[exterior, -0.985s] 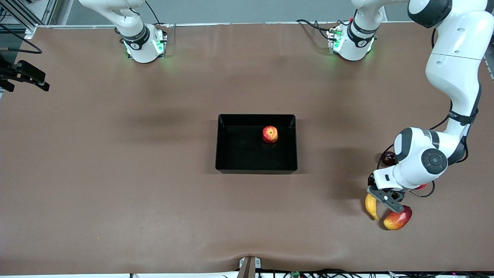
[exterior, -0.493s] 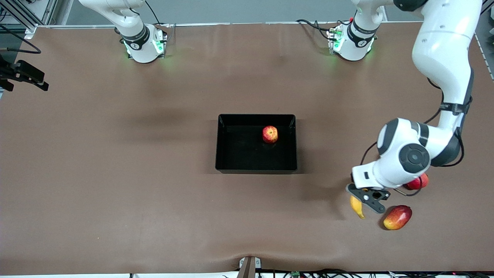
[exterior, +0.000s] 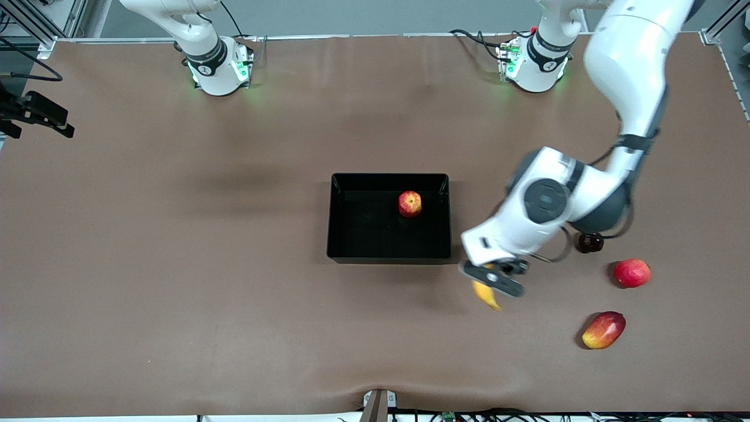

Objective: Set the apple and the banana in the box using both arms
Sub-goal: 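Carry the banana over the black box with the left gripper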

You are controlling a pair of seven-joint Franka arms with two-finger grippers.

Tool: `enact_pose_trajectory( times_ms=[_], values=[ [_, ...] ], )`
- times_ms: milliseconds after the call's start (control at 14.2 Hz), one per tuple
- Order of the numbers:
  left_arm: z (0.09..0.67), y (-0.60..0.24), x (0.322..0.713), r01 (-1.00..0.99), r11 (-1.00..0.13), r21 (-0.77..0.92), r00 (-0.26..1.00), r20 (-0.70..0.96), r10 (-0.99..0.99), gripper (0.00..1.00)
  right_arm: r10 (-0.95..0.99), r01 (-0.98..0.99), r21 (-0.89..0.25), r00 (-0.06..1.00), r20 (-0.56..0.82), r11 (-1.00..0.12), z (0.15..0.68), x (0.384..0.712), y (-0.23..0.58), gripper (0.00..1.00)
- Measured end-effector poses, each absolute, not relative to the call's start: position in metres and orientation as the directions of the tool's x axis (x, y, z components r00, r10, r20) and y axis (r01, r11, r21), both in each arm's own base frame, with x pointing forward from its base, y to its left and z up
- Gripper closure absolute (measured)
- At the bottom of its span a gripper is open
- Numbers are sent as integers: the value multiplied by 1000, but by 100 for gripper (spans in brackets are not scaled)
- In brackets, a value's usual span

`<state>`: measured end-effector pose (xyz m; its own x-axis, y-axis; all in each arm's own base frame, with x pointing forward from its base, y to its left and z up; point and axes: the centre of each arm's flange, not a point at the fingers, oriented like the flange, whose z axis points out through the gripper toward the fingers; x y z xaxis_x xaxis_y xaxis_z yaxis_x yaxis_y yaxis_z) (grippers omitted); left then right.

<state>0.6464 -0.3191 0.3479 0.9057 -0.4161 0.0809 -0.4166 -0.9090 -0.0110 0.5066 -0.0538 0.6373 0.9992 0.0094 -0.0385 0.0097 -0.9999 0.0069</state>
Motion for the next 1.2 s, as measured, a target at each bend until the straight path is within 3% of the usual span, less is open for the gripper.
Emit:
enact_pose_trajectory(
  times_ms=[493,1196],
  values=[
    [347,-452,570,-220,-975,37,972,90,-216,66,8,8,6,999,-46,-1000,636,506,-55,0],
    [301,-536,516,-123,-987,106,985,138,-108,66,-4,-4,3,999,-48,-1000,636,505,-60,0]
  ],
)
